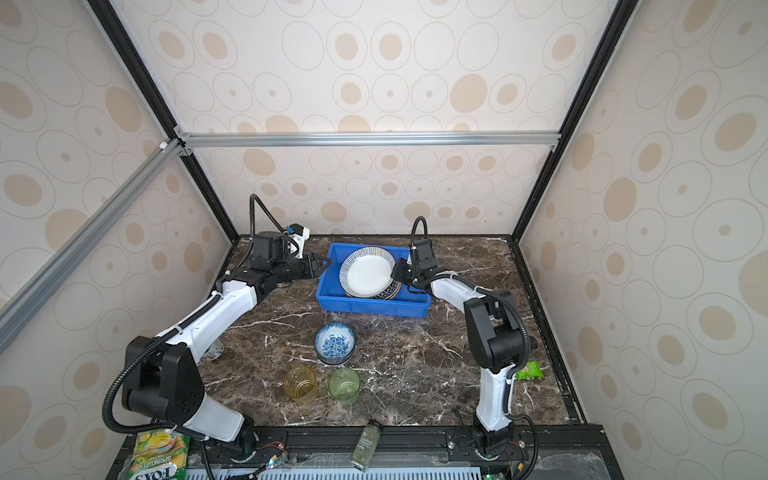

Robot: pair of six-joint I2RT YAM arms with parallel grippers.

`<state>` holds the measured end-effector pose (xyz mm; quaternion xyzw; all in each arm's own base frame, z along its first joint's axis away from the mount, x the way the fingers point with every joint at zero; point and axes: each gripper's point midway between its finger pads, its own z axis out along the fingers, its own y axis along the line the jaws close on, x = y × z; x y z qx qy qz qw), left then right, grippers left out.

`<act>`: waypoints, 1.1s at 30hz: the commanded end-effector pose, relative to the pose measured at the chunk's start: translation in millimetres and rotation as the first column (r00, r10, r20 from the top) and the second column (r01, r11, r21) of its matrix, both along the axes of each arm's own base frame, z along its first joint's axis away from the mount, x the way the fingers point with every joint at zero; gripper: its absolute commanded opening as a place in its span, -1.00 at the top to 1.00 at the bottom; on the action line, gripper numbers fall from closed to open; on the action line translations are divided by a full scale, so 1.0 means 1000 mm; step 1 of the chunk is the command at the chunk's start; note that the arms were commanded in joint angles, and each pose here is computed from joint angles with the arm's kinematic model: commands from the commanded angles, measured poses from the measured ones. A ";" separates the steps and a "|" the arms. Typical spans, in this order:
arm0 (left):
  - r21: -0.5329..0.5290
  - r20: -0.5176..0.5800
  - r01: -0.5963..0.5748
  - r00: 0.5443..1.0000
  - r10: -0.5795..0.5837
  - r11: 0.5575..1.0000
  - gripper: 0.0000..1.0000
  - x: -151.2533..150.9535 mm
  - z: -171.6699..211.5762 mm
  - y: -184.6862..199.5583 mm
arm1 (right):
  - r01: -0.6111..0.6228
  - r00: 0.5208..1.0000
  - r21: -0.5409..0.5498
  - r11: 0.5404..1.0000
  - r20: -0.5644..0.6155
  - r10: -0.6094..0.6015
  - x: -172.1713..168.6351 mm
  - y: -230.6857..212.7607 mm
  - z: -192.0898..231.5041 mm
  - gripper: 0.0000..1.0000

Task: Place the mixed dishes into the plastic bin
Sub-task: 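Lower the striped plate onto the patterned plates in the bin with the right gripper, then hold the striped plate's rim in the bin with the right gripper, settling it flat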

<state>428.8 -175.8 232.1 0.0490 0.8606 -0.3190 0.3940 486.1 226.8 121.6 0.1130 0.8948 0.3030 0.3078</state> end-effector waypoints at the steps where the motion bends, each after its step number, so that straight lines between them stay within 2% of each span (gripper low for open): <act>1: -0.013 0.031 0.002 1.000 -0.002 1.000 0.26 0.008 0.014 0.000 | -0.025 0.991 0.090 0.996 0.135 0.012 0.019 0.013 0.050 1.00; 33: 0.005 -0.002 0.001 1.000 -0.001 1.000 0.25 0.008 0.007 0.001 | -0.062 0.998 0.045 0.997 0.026 0.061 0.011 0.015 0.013 1.00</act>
